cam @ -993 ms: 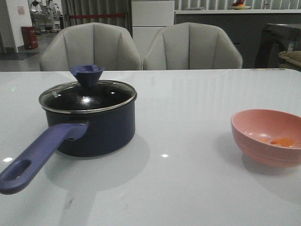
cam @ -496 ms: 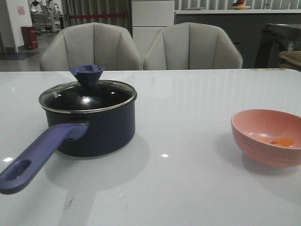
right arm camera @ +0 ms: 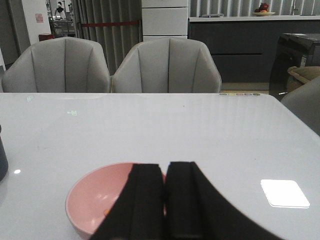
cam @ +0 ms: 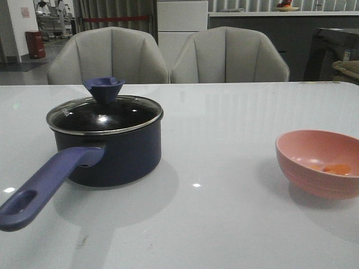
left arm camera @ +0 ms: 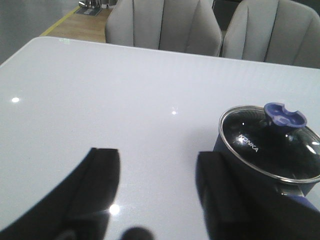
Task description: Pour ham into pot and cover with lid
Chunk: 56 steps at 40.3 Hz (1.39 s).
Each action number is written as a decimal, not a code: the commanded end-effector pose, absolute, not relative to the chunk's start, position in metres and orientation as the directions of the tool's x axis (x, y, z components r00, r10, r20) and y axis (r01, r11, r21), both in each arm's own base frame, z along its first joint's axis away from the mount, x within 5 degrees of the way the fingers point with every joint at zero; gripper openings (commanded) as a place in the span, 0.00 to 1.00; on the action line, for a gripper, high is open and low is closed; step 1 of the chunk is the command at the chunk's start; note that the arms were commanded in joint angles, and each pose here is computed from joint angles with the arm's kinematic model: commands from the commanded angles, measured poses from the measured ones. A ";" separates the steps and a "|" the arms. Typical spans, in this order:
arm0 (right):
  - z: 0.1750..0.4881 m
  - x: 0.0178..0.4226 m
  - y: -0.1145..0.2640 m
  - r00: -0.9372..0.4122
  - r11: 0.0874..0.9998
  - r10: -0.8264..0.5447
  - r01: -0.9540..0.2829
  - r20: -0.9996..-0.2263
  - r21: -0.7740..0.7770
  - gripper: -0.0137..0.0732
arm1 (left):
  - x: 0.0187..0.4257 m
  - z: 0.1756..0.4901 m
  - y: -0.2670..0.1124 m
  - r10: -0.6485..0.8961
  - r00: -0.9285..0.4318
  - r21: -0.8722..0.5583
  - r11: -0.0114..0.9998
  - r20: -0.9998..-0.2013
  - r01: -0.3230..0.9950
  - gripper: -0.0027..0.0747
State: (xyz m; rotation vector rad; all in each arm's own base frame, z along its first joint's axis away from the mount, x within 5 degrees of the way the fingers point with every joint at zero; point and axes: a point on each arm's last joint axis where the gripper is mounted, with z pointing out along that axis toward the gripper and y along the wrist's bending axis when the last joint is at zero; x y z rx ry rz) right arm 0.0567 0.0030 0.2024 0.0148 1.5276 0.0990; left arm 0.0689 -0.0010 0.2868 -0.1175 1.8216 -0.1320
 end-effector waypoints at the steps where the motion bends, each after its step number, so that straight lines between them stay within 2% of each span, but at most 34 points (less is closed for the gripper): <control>1: 0.207 0.055 0.002 0.127 0.997 0.066 -0.054 -0.990 0.060 0.34 | 0.076 0.305 -0.003 -0.149 -0.218 -0.156 0.988 -0.964 0.012 0.79; 3: 0.207 0.055 0.002 0.127 0.997 0.066 -0.054 -0.990 0.060 0.34 | 0.079 0.306 -0.004 -0.138 -0.250 -0.147 0.989 -0.958 0.020 0.82; 13: 0.207 0.055 0.002 0.127 0.997 0.066 -0.054 -0.990 0.060 0.34 | 0.112 0.334 -0.019 -0.051 -0.397 -0.100 0.990 -0.916 0.104 0.82; 27: 0.207 0.055 0.002 0.127 0.997 0.066 -0.054 -0.990 0.060 0.34 | 0.199 0.372 -0.073 0.043 -0.536 -0.102 0.966 -0.843 0.238 0.82; 33: 0.207 0.055 0.002 0.127 0.997 0.066 -0.054 -0.990 0.060 0.34 | 0.237 0.370 -0.103 0.120 -0.655 -0.078 0.961 -0.746 0.265 0.82; 41: 0.207 0.055 0.002 0.127 0.997 0.066 -0.054 -0.990 0.060 0.34 | 0.282 0.372 -0.140 0.176 -0.706 -0.061 0.953 -0.686 0.297 0.82; 49: 0.207 0.055 0.002 0.127 0.997 0.066 -0.054 -0.990 0.060 0.34 | 0.317 0.367 -0.167 0.285 -0.783 -0.052 0.926 -0.553 0.374 0.82; 56: 0.207 0.055 0.002 0.127 0.997 0.066 -0.054 -0.990 0.060 0.34 | 0.343 0.352 -0.180 0.316 -0.833 -0.026 0.930 -0.453 0.367 0.82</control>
